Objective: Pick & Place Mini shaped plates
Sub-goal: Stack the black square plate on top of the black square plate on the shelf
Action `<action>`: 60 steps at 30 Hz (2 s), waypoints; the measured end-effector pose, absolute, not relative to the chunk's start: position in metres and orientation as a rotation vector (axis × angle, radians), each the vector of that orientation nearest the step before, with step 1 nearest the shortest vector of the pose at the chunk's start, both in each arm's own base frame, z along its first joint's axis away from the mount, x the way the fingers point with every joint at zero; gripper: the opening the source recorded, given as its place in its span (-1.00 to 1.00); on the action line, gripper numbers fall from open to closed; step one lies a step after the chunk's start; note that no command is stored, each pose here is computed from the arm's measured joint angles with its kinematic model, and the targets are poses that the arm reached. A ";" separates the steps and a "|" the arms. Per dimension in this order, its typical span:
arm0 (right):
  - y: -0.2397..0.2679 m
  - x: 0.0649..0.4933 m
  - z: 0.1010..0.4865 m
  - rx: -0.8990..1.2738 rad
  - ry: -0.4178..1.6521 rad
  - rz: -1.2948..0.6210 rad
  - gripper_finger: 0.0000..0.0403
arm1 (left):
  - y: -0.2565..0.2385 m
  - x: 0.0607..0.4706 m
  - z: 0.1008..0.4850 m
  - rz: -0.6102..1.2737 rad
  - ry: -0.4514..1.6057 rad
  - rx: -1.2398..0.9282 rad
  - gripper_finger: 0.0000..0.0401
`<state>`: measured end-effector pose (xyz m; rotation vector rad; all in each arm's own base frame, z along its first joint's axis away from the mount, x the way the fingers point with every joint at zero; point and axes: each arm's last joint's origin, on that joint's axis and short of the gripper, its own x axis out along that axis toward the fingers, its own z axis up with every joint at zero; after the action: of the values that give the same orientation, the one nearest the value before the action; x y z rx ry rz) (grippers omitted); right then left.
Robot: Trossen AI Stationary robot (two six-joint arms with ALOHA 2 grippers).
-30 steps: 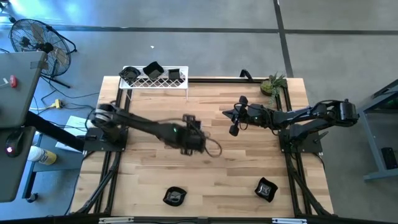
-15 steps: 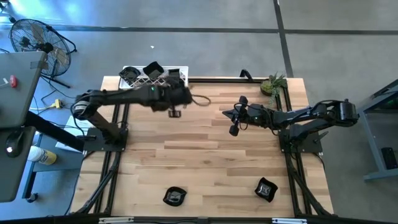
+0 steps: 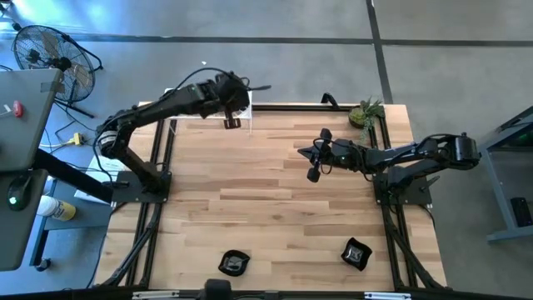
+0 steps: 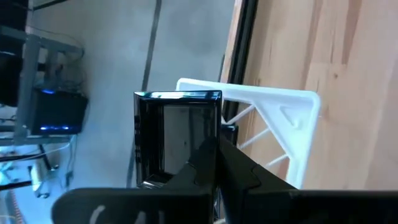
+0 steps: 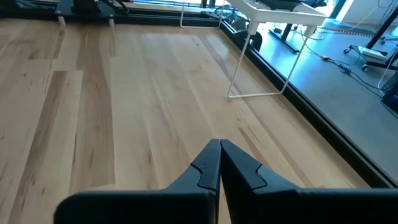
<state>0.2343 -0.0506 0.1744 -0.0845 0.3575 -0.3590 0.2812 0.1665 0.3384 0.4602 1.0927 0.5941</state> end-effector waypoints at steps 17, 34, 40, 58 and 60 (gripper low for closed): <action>-0.051 0.234 0.174 -0.092 0.361 -0.357 -0.98 | 0.201 0.279 0.316 0.586 1.165 0.412 -1.00; -0.051 0.234 0.174 -0.092 0.365 -0.357 -0.99 | 0.204 0.283 0.302 0.563 1.214 0.365 -0.93; -0.051 0.234 0.174 -0.092 0.365 -0.358 -0.97 | 0.204 0.282 0.301 0.572 1.243 0.366 -0.73; -0.051 0.234 0.174 -0.092 0.365 -0.357 -0.98 | 0.179 0.277 0.337 0.644 1.134 0.231 -0.49; -0.051 0.234 0.174 -0.092 0.365 -0.357 -0.99 | 0.176 0.274 0.336 0.662 1.100 0.127 -0.61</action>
<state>0.2341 -0.0506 0.1739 -0.0923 0.3646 -0.3574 0.2740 0.1761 0.3356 0.1268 1.0997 0.6617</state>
